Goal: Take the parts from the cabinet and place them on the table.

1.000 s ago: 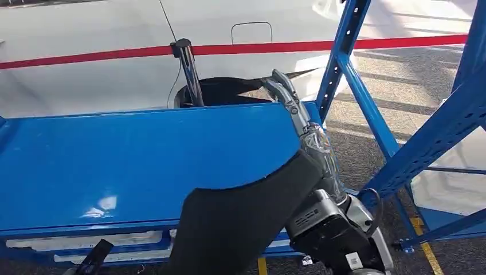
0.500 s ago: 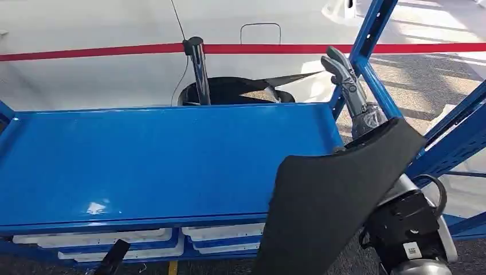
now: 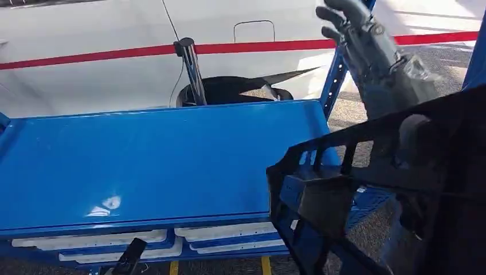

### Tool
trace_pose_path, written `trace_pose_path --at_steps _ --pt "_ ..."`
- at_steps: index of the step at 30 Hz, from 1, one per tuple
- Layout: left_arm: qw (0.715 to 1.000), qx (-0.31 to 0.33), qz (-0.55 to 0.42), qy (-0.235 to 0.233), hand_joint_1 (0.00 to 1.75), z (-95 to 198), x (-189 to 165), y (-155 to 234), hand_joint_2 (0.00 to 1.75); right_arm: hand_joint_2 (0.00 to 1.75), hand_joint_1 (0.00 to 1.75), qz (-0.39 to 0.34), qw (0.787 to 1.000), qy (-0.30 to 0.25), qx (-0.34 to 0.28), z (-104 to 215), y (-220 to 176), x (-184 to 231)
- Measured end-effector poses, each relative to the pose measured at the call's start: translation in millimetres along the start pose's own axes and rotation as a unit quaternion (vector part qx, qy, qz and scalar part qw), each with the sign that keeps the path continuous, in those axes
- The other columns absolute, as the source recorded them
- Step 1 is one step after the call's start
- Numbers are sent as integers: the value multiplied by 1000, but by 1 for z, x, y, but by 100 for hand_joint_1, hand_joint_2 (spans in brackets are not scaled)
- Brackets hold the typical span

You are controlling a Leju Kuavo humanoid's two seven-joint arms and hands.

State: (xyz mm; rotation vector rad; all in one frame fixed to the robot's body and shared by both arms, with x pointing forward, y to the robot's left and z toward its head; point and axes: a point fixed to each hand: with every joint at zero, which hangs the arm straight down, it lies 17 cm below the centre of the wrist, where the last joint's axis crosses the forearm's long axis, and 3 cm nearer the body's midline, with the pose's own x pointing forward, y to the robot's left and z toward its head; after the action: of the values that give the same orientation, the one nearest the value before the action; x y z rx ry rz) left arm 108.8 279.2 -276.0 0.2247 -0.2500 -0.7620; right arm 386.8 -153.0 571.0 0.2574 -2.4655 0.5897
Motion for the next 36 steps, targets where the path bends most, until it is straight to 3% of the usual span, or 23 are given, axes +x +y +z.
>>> trace_pose_path --at_steps 4,10,36 --pt "1000 -3 3 -10 0 1 15 -4 0 0 0 -24 998 -60 13 -40 -19 53" --pt "1000 -11 9 -20 0 3 30 -15 0 0 0 -52 994 -88 27 -74 -36 88" --pt "999 -21 25 -32 0 8 52 -29 0 0 0 -75 992 -95 28 -93 -57 103"
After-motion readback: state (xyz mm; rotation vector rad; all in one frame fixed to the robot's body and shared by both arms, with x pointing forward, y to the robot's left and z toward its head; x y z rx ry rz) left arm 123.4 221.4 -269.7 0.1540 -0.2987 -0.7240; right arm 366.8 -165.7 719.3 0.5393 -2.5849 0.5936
